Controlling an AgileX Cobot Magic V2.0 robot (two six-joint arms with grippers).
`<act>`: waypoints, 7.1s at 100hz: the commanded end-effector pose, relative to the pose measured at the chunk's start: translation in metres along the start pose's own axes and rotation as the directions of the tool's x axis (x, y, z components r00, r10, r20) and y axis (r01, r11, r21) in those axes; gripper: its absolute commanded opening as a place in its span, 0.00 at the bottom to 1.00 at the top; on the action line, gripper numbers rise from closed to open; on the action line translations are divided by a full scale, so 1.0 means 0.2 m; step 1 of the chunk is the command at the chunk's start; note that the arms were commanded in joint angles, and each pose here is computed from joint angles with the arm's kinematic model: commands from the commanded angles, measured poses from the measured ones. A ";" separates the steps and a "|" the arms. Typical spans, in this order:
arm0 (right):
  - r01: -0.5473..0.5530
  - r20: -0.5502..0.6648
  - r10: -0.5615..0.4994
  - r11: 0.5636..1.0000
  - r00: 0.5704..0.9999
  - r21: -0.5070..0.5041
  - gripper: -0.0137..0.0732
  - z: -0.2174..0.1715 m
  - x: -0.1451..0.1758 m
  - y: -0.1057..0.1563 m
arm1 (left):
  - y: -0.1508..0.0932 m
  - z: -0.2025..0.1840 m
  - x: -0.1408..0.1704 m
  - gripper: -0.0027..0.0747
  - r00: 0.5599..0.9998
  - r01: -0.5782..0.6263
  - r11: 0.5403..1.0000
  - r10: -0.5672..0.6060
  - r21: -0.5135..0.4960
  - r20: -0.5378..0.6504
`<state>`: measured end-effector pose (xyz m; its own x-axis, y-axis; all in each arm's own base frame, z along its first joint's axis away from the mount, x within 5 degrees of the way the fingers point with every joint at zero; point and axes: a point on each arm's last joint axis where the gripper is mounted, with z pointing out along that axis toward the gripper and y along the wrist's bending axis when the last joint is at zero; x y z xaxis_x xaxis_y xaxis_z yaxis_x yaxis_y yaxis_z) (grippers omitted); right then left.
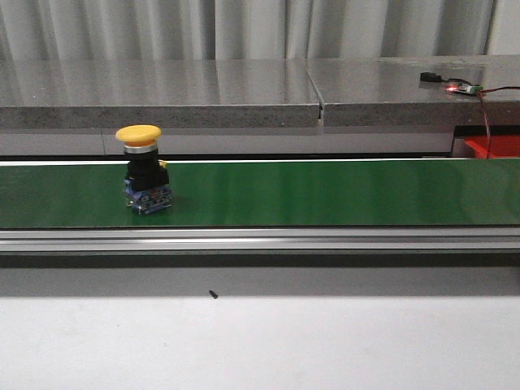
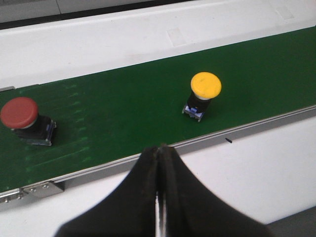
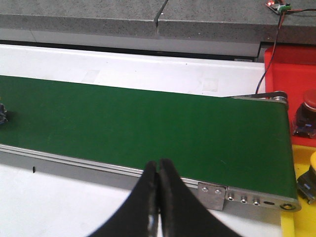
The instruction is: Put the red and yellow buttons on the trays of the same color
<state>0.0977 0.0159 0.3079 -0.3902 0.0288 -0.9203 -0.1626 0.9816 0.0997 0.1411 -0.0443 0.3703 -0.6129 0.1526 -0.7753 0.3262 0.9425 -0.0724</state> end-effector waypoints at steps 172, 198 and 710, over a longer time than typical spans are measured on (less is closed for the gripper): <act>0.117 -0.425 -0.417 0.810 0.803 -0.574 0.90 1.09 -0.50 0.56 | -0.04 -0.29 0.28 0.01 0.964 0.001 1.000 -0.003 0.009 0.264; 0.168 -0.391 -0.487 0.767 0.781 -0.620 0.90 1.24 -0.39 0.70 | -0.04 -0.29 0.28 0.01 0.964 0.001 1.000 -0.003 0.009 0.264; -0.036 -0.216 0.065 0.990 0.974 0.134 0.89 0.79 -0.46 -0.45 | -0.04 -0.29 0.28 0.01 0.964 0.001 1.000 -0.003 0.009 0.264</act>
<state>0.2901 -0.0624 0.3015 -0.6431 0.1313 -0.7544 0.0555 0.9906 0.1251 0.0598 -0.0255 0.3524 -0.4669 0.1040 -0.8782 0.3279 0.9426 -0.0627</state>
